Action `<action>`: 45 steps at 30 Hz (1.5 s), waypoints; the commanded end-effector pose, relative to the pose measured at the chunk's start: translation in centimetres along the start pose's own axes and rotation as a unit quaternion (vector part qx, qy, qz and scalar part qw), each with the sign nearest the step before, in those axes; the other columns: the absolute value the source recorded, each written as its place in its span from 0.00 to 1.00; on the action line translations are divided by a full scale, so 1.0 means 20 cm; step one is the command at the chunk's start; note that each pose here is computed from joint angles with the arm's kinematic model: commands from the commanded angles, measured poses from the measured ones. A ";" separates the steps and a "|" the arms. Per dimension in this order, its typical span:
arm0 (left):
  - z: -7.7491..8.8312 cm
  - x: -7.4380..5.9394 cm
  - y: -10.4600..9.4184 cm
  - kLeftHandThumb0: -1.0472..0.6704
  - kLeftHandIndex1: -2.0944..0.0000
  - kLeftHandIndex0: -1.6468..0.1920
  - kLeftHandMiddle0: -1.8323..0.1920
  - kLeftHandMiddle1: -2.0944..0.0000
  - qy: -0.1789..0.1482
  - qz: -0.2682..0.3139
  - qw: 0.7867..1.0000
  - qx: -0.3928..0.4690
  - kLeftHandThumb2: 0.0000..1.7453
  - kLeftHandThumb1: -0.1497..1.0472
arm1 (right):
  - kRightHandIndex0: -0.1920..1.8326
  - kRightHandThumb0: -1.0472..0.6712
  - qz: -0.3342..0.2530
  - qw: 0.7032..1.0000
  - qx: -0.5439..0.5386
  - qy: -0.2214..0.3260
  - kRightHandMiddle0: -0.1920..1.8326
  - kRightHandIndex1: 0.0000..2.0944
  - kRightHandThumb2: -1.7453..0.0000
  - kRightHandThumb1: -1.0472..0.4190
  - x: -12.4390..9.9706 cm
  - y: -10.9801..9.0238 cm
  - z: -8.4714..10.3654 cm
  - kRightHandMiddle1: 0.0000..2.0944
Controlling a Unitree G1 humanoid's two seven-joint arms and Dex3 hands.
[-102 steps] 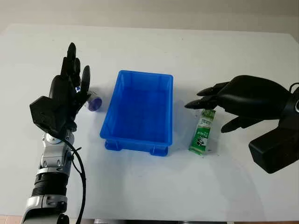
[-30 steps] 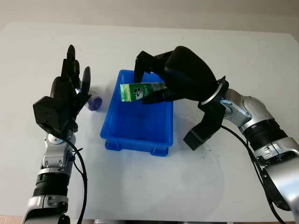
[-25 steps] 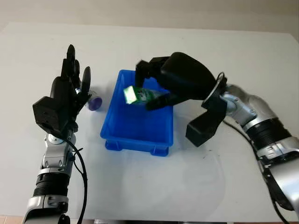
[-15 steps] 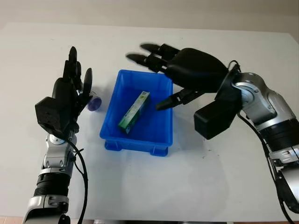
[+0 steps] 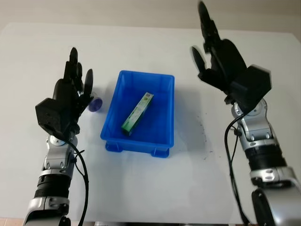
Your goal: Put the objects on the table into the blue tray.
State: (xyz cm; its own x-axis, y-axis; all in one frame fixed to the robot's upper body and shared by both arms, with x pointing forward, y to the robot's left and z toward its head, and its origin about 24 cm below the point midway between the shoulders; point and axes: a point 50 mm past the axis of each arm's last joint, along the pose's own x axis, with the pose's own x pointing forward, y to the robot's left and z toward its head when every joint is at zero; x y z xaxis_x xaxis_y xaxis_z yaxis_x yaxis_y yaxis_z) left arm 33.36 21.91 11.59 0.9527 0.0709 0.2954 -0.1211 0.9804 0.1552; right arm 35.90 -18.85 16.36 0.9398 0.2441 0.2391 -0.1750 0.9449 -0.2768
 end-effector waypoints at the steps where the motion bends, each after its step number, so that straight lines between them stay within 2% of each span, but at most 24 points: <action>1: 0.01 0.00 0.01 0.20 0.97 0.92 0.92 0.97 -0.007 0.004 1.000 0.004 0.31 1.00 | 0.00 0.16 -0.007 0.999 0.031 0.022 0.00 0.00 0.57 0.00 -0.02 -0.01 -0.03 0.00; 7: 0.01 0.01 0.02 0.20 0.97 0.92 0.92 0.97 -0.007 0.002 1.000 0.011 0.31 1.00 | 0.00 0.19 -0.018 0.996 0.069 0.060 0.00 0.00 0.54 0.00 -0.05 -0.01 -0.10 0.00; 19: 0.03 0.01 0.05 0.20 0.97 0.91 0.91 0.97 -0.012 0.007 1.000 0.012 0.30 1.00 | 0.00 0.20 -0.042 0.993 0.082 0.078 0.00 0.00 0.54 0.00 -0.07 0.01 -0.11 0.00; 20: 0.05 0.02 0.06 0.20 0.97 0.91 0.91 0.97 -0.019 0.010 1.000 0.022 0.30 1.00 | 0.00 0.20 -0.043 0.993 0.082 0.078 0.00 0.00 0.54 0.00 -0.07 0.01 -0.11 0.00; 22: 0.17 0.06 0.16 0.23 0.96 0.89 0.89 0.97 -0.061 0.006 0.996 0.071 0.29 1.00 | 0.00 0.19 -0.042 0.993 0.079 0.076 0.00 0.00 0.54 0.00 -0.07 0.00 -0.11 0.00; 24: 0.26 0.10 0.23 0.24 0.96 0.88 0.89 0.97 -0.085 -0.004 0.988 0.127 0.27 1.00 | 0.00 0.19 -0.042 0.994 0.076 0.073 0.00 0.00 0.55 0.00 -0.07 0.00 -0.11 0.00; 26: 0.38 0.15 0.32 0.23 0.96 0.87 0.88 0.97 -0.099 -0.029 0.974 0.204 0.24 1.00 | 0.00 0.19 -0.041 0.994 0.077 0.068 0.00 0.00 0.55 0.00 -0.07 0.00 -0.10 0.00; 27: 0.45 0.18 0.37 0.22 0.97 0.88 0.89 0.97 -0.098 -0.045 0.969 0.223 0.18 0.99 | 0.00 0.19 -0.040 0.994 0.077 0.067 0.00 0.00 0.55 0.00 -0.07 0.00 -0.10 0.00; 28: 0.55 0.21 0.41 0.21 0.97 0.88 0.90 0.98 -0.095 -0.078 0.957 0.261 0.12 0.99 | 0.00 0.19 -0.039 0.994 0.078 0.065 0.00 0.00 0.55 0.00 -0.07 -0.01 -0.10 0.00; 30: 0.70 0.26 0.46 0.22 0.97 0.87 0.91 0.97 -0.071 -0.128 0.931 0.333 0.04 0.90 | 0.00 0.18 -0.038 0.994 0.081 0.063 0.00 0.00 0.55 0.00 -0.06 -0.01 -0.09 0.00; 32: 0.76 0.27 0.48 0.24 0.96 0.86 0.90 0.97 -0.049 -0.148 0.912 0.379 0.02 0.85 | 0.00 0.18 -0.036 0.994 0.082 0.062 0.00 0.00 0.55 0.00 -0.06 -0.01 -0.09 0.00; 34: 0.82 0.29 0.49 0.25 0.97 0.86 0.89 0.97 -0.028 -0.156 0.883 0.441 0.01 0.81 | 0.00 0.18 -0.034 0.994 0.083 0.064 0.00 0.00 0.55 0.00 -0.06 -0.01 -0.09 0.00; 37: 0.85 0.32 0.49 0.30 0.97 0.87 0.90 0.98 -0.019 -0.184 0.856 0.483 0.01 0.76 | 0.00 0.18 -0.033 0.994 0.083 0.064 0.00 0.00 0.55 0.00 -0.06 -0.01 -0.09 0.00; 39: 0.84 0.34 0.46 0.30 0.98 0.89 0.92 0.98 -0.013 -0.215 0.813 0.541 0.02 0.76 | 0.00 0.19 -0.030 0.994 0.082 0.061 0.00 0.00 0.55 0.00 -0.06 0.00 -0.09 0.00; 40: 0.84 0.34 0.45 0.31 0.98 0.89 0.92 0.98 -0.012 -0.226 0.798 0.558 0.02 0.76 | 0.00 0.20 -0.030 0.994 0.081 0.061 0.00 0.00 0.55 0.00 -0.06 0.00 -0.09 0.00; 42: 0.82 0.35 0.42 0.35 0.98 0.90 0.93 0.98 -0.010 -0.252 0.773 0.582 0.03 0.76 | 0.00 0.20 -0.027 0.994 0.082 0.060 0.00 0.00 0.54 0.00 -0.05 0.00 -0.09 0.00; 45: 0.72 0.37 0.34 0.38 0.99 0.92 0.95 0.98 -0.001 -0.301 0.718 0.628 0.04 0.79 | 0.00 0.19 -0.028 0.994 0.083 0.062 0.00 0.00 0.55 0.00 -0.06 0.00 -0.09 0.00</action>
State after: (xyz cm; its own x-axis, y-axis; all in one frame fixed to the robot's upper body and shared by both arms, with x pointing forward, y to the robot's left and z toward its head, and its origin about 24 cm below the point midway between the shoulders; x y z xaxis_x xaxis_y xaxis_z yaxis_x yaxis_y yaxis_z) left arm 35.27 26.81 28.41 0.9416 -0.2957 -0.1610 0.1526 -0.0514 0.9870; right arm 35.32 -19.66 13.94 0.9799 0.1676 0.1082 -0.1561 0.9820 -0.1066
